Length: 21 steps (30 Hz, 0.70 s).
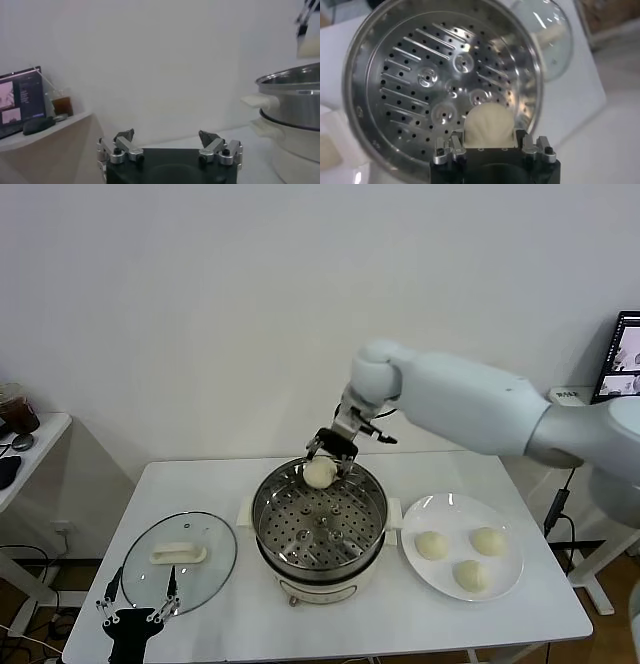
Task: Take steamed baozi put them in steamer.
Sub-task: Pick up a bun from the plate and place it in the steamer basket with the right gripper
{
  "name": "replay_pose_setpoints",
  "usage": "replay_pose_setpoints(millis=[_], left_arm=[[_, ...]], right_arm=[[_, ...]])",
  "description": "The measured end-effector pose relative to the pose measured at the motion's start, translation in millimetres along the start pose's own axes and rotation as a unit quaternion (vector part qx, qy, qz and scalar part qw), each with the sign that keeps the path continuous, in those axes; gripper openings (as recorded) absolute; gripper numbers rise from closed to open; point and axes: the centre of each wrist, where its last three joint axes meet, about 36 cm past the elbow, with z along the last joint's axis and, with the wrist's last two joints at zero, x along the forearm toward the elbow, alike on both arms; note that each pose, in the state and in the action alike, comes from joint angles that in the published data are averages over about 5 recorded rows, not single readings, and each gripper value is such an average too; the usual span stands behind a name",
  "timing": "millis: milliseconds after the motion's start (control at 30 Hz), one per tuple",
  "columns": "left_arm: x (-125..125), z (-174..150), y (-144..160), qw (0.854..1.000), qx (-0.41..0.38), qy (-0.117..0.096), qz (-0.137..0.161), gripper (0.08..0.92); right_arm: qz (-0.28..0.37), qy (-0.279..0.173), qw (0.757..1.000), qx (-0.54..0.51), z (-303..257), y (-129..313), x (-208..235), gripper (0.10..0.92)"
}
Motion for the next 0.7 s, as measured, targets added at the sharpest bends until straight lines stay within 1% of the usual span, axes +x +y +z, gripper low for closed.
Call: replay_pose_setpoints(millis=[333,700], left_arm=[[3.3,-4.1,1.0,1.000,0.001,-0.003,-0.008,0.823],[3.9,-5.3,1.8,1.000,0.000,-0.005,-0.012,0.823]], right_arm=[[-0.028,0.010,0.995,0.095,-1.1,-7.0,-41.6,0.610],[-0.034,0.026,0.989,0.142,6.4,-13.1,-60.1,0.611]])
